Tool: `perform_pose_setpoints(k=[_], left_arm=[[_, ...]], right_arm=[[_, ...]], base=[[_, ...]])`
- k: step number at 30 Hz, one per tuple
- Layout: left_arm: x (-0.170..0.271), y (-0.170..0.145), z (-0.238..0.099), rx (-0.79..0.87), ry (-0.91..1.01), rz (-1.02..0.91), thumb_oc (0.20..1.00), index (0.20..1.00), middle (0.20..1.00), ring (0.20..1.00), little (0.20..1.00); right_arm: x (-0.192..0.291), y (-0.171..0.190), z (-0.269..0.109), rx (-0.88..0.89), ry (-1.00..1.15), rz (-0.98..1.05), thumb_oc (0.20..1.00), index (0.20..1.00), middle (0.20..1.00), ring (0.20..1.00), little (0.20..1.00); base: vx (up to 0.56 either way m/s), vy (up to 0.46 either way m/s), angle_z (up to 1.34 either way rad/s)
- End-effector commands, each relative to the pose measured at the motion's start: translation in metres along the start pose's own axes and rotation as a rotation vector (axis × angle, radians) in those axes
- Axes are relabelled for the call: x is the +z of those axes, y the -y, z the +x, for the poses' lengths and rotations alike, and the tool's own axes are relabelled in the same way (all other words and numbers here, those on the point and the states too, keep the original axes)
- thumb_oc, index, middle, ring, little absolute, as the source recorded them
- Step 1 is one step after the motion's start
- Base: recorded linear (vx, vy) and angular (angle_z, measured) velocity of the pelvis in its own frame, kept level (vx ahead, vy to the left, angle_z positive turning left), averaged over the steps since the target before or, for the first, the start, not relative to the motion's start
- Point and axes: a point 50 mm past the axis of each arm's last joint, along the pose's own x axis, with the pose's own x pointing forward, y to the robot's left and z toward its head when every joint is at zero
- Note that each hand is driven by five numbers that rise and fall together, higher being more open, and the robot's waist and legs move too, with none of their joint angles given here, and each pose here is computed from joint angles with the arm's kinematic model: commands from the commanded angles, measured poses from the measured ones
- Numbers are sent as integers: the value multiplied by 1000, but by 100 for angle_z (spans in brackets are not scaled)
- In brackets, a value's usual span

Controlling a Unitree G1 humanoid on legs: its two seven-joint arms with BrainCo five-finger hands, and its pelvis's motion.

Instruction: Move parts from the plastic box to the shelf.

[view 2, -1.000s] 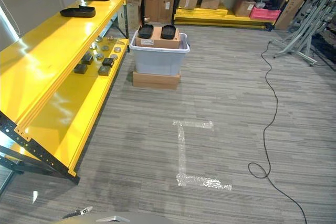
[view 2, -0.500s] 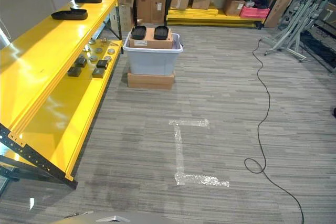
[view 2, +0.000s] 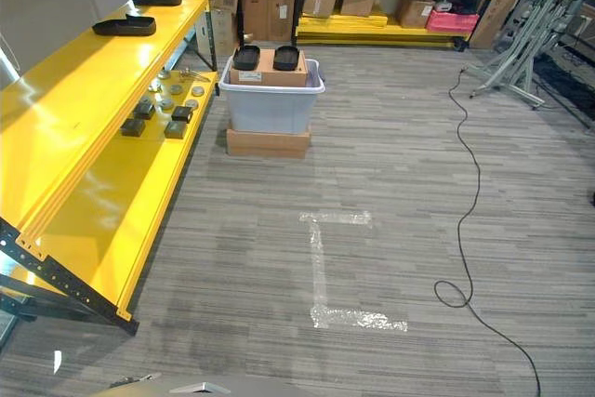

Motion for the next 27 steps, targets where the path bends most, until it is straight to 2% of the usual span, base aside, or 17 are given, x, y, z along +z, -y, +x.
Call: perform_pose_setpoints(k=[1, 11, 16, 20, 27], left_arm=[[7, -4, 2, 18, -10, 55, 1000, 1000, 1000, 1000, 1000], [17, -11, 2, 6, 25, 52, 1000, 1000, 1000, 1000, 1000], [20, -22, 3, 27, 49, 55, 1000, 1000, 1000, 1000, 1000], [9, -29, 2, 55, 42, 80, 1000, 1000, 1000, 1000, 1000], [10, -26, 1, 85, 89, 17, 1000, 1000, 1000, 1000, 1000]], right_arm=[[-3, 12, 0, -52, -17, 54, 1000, 1000, 1000, 1000, 1000], [24, 15, -3, -28, 128, 183, 1000, 1000, 1000, 1000, 1000], [33, 20, -4, 7, 171, 197, 1000, 1000, 1000, 1000, 1000], [21, 14, -2, 19, 126, 182, 1000, 1000, 1000, 1000, 1000], [22, 14, -2, -23, 93, 59, 1000, 1000, 1000, 1000, 1000]], base=[[58, 170, -3], [41, 121, -8], [401, -266, -19], [772, -395, 9], [516, -298, 11]])
